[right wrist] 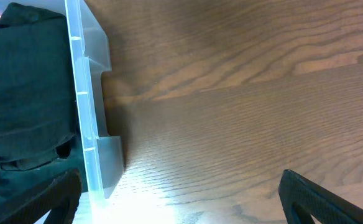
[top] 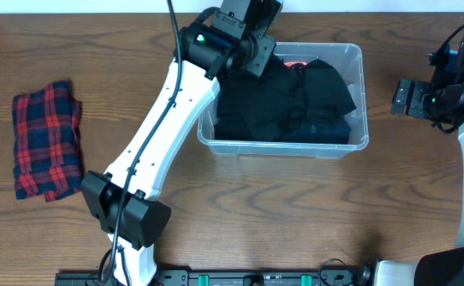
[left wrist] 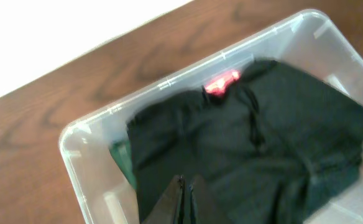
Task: Pack container
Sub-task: 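Press the black bag down into the bin with the left gripper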
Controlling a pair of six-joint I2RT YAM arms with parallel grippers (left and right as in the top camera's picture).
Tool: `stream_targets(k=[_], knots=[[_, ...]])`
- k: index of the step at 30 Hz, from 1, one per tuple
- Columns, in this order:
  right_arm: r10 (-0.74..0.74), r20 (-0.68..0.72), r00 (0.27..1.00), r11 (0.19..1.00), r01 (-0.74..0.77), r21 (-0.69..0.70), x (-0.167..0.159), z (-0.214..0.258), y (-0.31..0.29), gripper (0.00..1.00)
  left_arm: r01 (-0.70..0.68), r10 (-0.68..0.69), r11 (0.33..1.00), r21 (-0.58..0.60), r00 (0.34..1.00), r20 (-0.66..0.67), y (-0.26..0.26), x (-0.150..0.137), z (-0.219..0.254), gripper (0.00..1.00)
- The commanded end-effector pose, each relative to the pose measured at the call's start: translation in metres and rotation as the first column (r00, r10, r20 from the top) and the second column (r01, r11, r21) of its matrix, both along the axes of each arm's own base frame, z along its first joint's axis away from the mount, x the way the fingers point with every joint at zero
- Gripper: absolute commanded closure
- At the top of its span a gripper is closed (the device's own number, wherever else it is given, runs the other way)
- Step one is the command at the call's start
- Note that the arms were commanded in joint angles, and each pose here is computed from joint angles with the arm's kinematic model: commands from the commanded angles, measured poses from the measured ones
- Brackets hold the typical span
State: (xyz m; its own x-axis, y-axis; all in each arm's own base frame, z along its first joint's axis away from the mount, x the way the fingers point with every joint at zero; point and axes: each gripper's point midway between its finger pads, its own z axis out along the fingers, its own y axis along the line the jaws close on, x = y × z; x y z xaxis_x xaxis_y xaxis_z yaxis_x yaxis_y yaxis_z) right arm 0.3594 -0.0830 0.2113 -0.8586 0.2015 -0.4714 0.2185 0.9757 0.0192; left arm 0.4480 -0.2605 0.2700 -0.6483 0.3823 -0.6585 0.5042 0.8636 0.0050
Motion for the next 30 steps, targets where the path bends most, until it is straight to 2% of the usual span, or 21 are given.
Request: stream_targets(k=[1, 10, 15, 22, 26, 30], knots=[[-0.016, 0.001, 1.0, 1.0, 0.016, 0.002, 0.0, 0.0, -0.003, 0.01, 0.001, 0.001, 1.0, 0.016, 0.987, -0.161, -0.008, -0.017, -0.044, 0.94], [-0.016, 0.001, 1.0, 1.0, 0.016, 0.002, 0.0, 0.0, -0.003, 0.01, -0.016, 0.041, 0.997, 0.082, 0.947, -0.318, -0.009, -0.049, -0.105, 0.94], [-0.016, 0.001, 1.0, 1.0, 0.016, 0.003, 0.0, 0.0, -0.003, 0.01, -0.02, 0.086, 0.988, 0.153, 0.893, -0.443, 0.002, -0.08, -0.159, 0.94], [-0.016, 0.001, 1.0, 1.0, 0.016, 0.002, 0.0, 0.0, -0.003, 0.01, -0.005, 0.092, 0.984, 0.181, 0.874, -0.478, 0.01, -0.099, -0.224, 0.94], [-0.016, 0.001, 1.0, 1.0, 0.016, 0.002, 0.0, 0.0, -0.003, 0.01, 0.007, 0.078, 0.986, 0.164, 0.858, -0.508, 0.009, -0.108, -0.231, 0.94], [-0.016, 0.001, 1.0, 1.0, 0.016, 0.002, 0.0, 0.0, -0.003, 0.01, 0.016, 0.033, 0.995, 0.094, 0.865, -0.502, -0.004, -0.104, -0.206, 0.94]])
